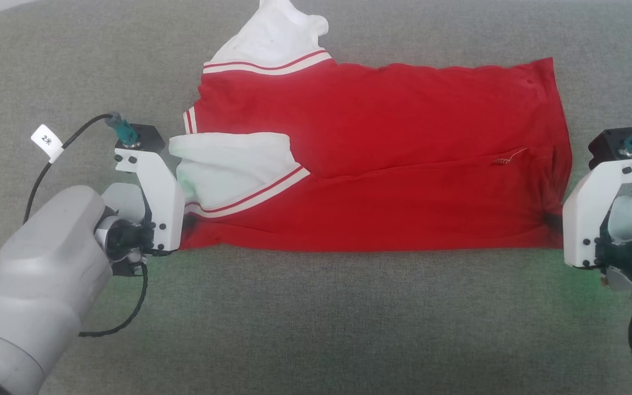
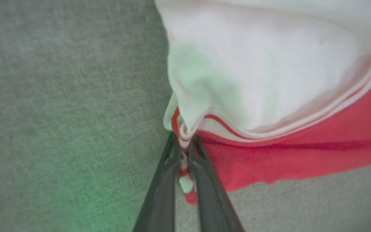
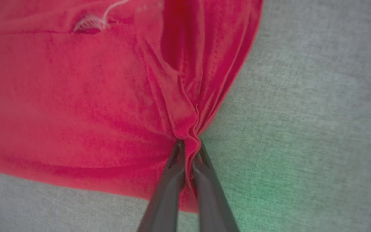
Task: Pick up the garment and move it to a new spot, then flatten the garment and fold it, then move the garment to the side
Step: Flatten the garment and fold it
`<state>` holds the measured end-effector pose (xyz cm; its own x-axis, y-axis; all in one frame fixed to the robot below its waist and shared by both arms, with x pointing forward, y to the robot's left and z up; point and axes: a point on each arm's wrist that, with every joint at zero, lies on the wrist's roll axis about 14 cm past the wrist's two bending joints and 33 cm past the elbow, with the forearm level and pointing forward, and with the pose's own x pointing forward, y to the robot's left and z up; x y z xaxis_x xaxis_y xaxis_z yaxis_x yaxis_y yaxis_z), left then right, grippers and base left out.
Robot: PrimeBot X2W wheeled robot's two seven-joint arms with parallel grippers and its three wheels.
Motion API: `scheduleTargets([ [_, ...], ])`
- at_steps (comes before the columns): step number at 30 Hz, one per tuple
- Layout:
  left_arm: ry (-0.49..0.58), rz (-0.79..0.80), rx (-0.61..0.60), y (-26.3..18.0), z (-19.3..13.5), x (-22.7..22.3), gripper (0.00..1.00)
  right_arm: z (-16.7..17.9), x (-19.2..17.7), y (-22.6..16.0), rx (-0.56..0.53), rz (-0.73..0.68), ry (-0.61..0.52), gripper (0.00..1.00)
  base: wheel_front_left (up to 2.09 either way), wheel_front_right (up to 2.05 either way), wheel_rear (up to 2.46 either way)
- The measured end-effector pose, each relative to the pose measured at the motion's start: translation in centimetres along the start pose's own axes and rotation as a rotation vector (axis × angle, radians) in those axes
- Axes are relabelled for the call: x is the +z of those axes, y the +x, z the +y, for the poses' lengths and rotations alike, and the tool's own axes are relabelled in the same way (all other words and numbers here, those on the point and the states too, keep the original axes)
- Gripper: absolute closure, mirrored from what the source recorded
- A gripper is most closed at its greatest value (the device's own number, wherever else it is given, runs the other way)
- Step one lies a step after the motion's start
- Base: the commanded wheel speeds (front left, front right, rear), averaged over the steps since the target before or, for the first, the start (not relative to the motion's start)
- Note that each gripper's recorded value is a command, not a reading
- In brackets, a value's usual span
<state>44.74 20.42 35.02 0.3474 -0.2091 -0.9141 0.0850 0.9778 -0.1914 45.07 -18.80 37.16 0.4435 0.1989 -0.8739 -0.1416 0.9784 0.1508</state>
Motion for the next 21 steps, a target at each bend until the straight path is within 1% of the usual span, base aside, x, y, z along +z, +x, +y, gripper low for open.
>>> scheduleTargets([
  [6, 0.023, -0.021, 0.009, -0.9, 0.1, 0.7, 1.00, -0.1, 0.6, -1.3, 0.005, -0.014, -0.028, 1.00, 0.00, 0.00, 0.00],
  [14, 0.090, -0.053, 0.034, -3.1, 0.0, 1.1, 1.00, -0.5, -0.2, -4.0, 0.004, -0.011, -0.049, 1.00, 0.00, 0.00, 0.00],
  [19, 0.108, -0.034, 0.056, -4.5, 0.2, -0.6, 1.00, -0.6, -1.2, -5.5, 0.006, -0.004, -0.046, 1.00, 0.00, 0.00, 0.00],
  [21, 0.112, -0.018, 0.053, -5.2, -0.3, -2.2, 1.00, -0.7, -2.1, -6.0, 0.004, 0.008, -0.035, 1.00, 0.00, 0.00, 0.00],
])
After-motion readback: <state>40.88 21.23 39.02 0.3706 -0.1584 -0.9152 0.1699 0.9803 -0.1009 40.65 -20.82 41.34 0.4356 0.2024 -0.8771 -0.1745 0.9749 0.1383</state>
